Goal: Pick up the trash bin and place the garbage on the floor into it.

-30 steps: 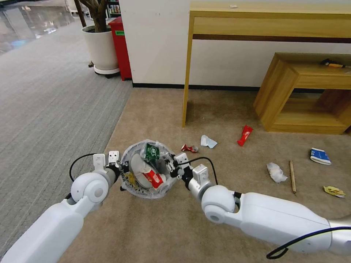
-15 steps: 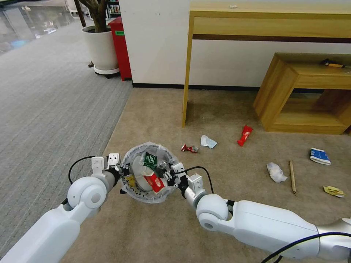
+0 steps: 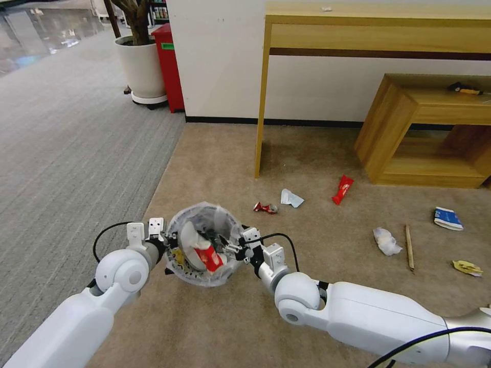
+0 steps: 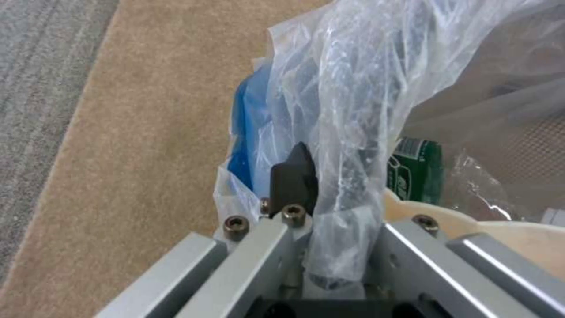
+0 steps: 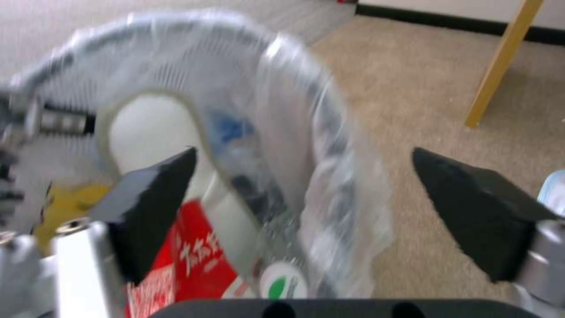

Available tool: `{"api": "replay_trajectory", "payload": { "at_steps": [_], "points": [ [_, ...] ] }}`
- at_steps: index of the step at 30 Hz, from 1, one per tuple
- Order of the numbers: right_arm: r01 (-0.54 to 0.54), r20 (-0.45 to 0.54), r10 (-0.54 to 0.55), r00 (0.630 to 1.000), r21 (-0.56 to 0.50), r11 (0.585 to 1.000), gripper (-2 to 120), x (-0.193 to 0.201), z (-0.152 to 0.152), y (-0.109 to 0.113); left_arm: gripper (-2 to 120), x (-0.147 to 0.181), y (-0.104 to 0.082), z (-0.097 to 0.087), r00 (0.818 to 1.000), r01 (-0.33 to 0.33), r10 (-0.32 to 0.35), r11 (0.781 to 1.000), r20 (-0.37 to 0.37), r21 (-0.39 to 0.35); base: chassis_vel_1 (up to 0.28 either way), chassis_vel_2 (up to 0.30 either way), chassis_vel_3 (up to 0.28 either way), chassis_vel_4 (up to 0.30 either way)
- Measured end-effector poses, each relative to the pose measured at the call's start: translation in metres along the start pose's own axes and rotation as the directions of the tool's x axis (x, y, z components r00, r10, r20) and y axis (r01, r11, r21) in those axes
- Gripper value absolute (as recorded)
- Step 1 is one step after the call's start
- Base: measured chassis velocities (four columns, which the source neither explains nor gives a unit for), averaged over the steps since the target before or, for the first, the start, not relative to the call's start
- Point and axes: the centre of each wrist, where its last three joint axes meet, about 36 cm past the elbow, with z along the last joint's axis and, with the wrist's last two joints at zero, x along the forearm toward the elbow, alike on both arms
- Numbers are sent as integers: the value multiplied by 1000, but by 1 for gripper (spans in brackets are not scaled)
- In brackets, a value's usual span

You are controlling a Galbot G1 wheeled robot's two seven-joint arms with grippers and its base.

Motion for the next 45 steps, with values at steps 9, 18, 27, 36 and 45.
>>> {"api": "replay_trajectory", "payload": {
  "at_steps": [9,18,27,36,45],
  "points": [
    [-79,104,87,991,-77,994,100,-23,-49,-10,0,-2,5,9,1000,22,-22,1000,-9,1,0,0,0,0],
    [-160,170,180,969,-126,979,100,-36,-86,-37,0,-5,6,12,999,28,-28,1000,-15,0,0,0,0,0],
    [-403,198,428,882,-155,902,100,-18,-68,-133,0,-2,21,3,999,52,-52,999,10,12,0,0,0,0],
    [-563,208,596,775,-201,802,100,40,-25,-193,0,2,30,-2,997,73,-73,997,26,16,0,0,0,0],
    [-674,147,695,704,-170,719,100,108,63,-195,0,6,39,-1,995,95,-96,995,36,31,0,0,0,0]
  ]
}}
